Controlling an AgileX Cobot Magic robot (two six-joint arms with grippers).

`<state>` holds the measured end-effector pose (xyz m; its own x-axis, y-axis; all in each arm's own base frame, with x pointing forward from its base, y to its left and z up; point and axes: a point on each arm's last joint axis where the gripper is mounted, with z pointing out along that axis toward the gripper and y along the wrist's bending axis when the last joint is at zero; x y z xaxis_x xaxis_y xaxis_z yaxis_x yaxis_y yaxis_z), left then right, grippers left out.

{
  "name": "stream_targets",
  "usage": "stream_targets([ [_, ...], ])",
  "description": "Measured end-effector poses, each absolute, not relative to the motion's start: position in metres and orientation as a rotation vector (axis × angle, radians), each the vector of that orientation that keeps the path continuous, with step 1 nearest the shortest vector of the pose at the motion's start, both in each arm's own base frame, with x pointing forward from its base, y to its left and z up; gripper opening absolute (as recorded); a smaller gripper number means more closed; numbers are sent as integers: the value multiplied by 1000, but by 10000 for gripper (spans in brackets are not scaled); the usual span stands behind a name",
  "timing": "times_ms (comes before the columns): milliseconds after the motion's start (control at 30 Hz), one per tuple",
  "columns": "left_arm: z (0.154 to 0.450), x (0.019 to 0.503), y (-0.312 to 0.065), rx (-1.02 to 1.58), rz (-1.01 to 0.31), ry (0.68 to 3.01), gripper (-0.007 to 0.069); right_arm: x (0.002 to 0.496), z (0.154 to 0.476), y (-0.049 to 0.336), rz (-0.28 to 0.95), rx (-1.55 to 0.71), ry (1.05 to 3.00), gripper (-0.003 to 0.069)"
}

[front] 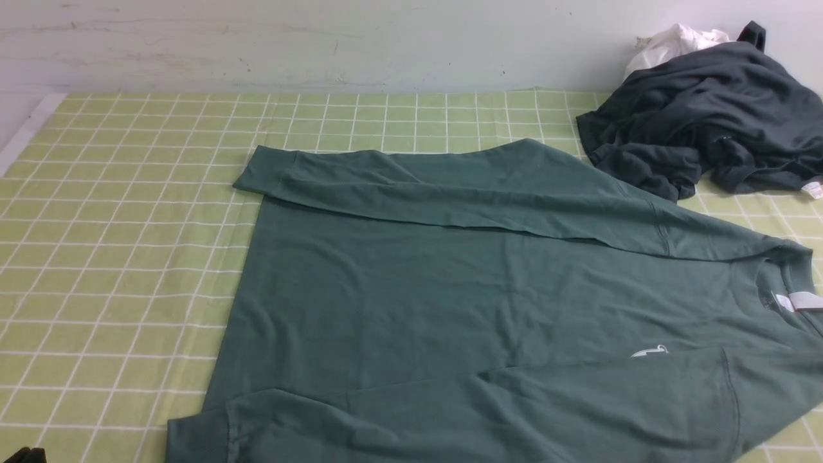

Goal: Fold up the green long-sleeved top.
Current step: Use the left arm to clamp the cuff closest to it

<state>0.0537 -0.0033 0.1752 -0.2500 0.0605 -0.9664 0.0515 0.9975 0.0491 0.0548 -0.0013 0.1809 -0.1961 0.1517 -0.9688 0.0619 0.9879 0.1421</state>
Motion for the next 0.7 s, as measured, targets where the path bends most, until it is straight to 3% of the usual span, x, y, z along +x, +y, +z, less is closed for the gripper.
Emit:
stream_targets([
  [200, 205, 57, 0, 58, 57, 1499, -4, 57, 192, -2, 72, 145, 1628, -10],
  [400, 234, 50, 3, 10, 71, 1171, -4, 51, 229, -4, 112, 154, 1216, -10],
  [533, 250, 41, 5, -72, -29, 966, -4, 42, 248, -5, 203, 193, 971, -10],
  [700, 273, 35, 5, -163, -226, 877, -4, 38, 263, -5, 225, 185, 871, -10],
])
